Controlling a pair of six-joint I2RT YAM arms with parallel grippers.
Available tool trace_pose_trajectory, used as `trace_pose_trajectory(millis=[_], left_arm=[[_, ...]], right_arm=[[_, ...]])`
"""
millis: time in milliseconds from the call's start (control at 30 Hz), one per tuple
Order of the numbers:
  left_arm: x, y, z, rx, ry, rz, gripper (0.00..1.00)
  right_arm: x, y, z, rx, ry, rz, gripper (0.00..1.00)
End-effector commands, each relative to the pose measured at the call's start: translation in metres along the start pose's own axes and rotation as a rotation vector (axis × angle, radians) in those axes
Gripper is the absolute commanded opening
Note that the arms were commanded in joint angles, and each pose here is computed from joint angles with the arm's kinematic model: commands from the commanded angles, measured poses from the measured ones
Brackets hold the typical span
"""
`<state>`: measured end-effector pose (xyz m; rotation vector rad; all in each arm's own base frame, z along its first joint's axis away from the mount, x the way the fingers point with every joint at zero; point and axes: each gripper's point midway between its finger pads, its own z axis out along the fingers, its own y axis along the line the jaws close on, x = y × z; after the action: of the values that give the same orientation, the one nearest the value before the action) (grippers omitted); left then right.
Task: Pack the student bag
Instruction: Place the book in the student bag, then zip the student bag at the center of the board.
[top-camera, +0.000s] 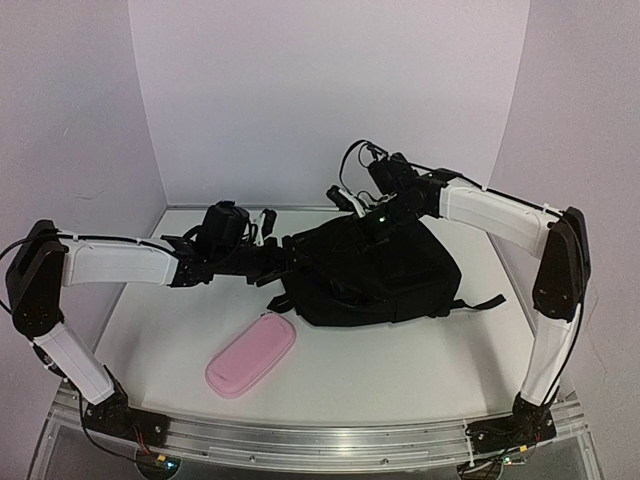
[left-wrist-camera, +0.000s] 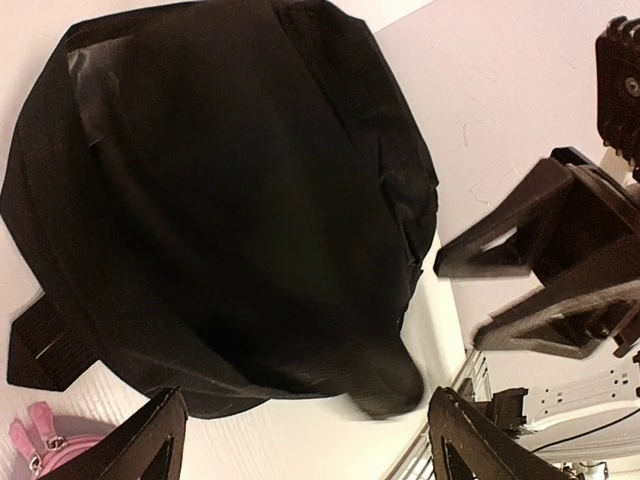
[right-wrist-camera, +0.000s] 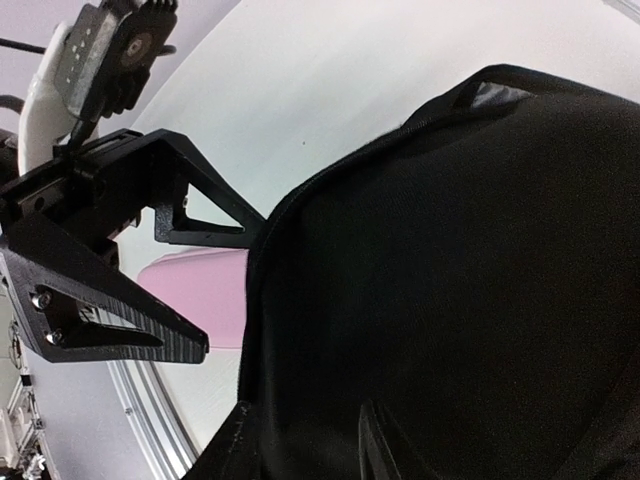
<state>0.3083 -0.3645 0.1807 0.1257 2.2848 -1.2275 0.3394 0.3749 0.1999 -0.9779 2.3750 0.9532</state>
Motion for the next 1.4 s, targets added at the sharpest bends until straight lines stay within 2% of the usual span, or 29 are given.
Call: trace_pose_trajectory(millis=[0, 67, 167, 300, 400, 533, 800, 1000, 1167, 1267, 1367], left_arm=[[-0.003, -0.010, -0.015, 0.021, -0.028, 0.033, 0.84], [0.001, -0.008, -0.020, 0.017, -0.028, 0.038, 0.85], [0.005, -0.007, -0.030, 0.021, -0.035, 0.056, 0.87], [0.009, -0.008, -0.043, 0.017, -0.032, 0.099, 0.88], [0.013, -0.011, -0.047, 0.024, -0.009, 0.146, 0.88], [0.014, -0.018, -0.046, 0.021, 0.020, 0.202, 0.88], [0.026, -0.016, -0.026, -0.013, 0.136, 0.255, 0.86], [0.049, -0.017, -0.012, -0.026, 0.238, 0.314, 0.83], [0.064, -0.028, 0.002, -0.013, 0.300, 0.371, 0.77], [0.069, -0.031, 0.007, 0.006, 0.326, 0.366, 0.74], [0.079, -0.019, 0.004, -0.027, 0.369, 0.345, 0.76]], right_arm=[[-0.002, 0.006, 0.002, -0.025, -0.007, -0.004, 0.49], [-0.006, 0.010, -0.003, -0.029, -0.019, -0.010, 0.63], [-0.013, 0.017, -0.016, -0.026, -0.051, -0.042, 0.77], [-0.022, 0.026, -0.044, 0.007, -0.104, -0.083, 0.91], [-0.020, 0.026, -0.066, 0.049, -0.131, -0.131, 0.97], [-0.010, 0.011, -0.091, 0.113, -0.153, -0.119, 0.98], [0.024, -0.031, -0.117, 0.156, -0.131, 0.011, 0.98], [0.061, -0.052, -0.113, 0.181, -0.071, 0.066, 0.97], [0.087, -0.065, -0.104, 0.183, -0.017, 0.101, 0.91], [0.095, -0.071, -0.104, 0.190, -0.003, 0.116, 0.90], [0.099, -0.078, -0.112, 0.207, -0.001, 0.129, 0.90]])
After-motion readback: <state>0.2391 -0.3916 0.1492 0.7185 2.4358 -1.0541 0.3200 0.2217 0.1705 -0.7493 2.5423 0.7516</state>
